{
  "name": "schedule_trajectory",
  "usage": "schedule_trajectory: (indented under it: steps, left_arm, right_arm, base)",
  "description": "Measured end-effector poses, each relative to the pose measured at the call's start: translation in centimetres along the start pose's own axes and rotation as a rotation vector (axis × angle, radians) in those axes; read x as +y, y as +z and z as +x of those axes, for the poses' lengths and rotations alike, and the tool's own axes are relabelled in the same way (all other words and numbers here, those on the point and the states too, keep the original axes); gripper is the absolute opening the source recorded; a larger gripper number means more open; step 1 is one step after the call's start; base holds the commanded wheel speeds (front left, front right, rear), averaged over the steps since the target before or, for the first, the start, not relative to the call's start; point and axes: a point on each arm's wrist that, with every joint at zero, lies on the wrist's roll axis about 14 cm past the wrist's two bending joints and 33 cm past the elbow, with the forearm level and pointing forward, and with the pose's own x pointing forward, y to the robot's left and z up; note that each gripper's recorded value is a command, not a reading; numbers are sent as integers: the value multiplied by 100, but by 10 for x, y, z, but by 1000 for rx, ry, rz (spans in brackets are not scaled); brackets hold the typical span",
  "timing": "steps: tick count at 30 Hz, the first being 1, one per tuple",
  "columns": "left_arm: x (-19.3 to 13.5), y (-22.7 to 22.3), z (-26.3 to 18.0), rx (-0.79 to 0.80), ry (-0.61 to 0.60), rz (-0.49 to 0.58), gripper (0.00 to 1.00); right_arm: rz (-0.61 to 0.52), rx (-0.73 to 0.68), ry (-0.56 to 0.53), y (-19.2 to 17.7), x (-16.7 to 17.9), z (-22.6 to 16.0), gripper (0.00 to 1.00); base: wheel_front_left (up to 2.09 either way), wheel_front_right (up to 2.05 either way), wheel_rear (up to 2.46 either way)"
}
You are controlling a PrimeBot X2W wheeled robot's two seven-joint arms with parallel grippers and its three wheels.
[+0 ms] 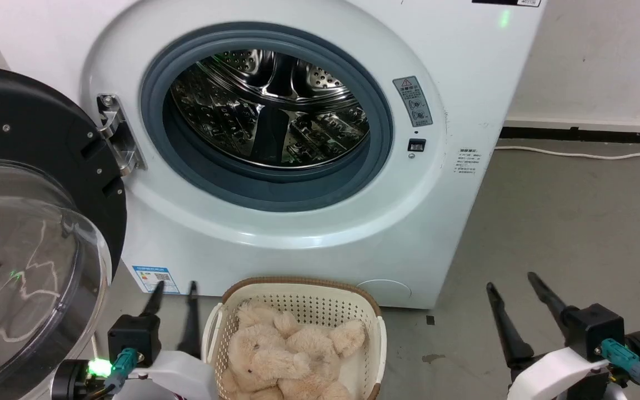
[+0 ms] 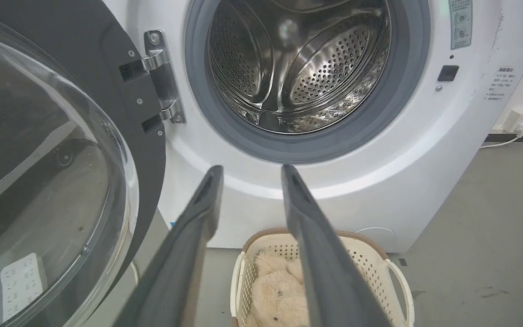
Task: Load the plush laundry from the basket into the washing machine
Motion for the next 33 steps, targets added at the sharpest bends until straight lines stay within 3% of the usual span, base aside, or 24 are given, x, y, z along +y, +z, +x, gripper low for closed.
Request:
schedule_trajectory:
  steps: [14,33]
  left_arm:
    - [-22,-17,4,36,-58,0,100]
    - [-69,-95,21,288,-198,-6,100]
  right_arm:
    - [30,-4,-36,-4,-12,0,100]
    - [100,51,-90,-33,-29,3,100]
  base:
    - [0,0,0]
    - [0,0,0]
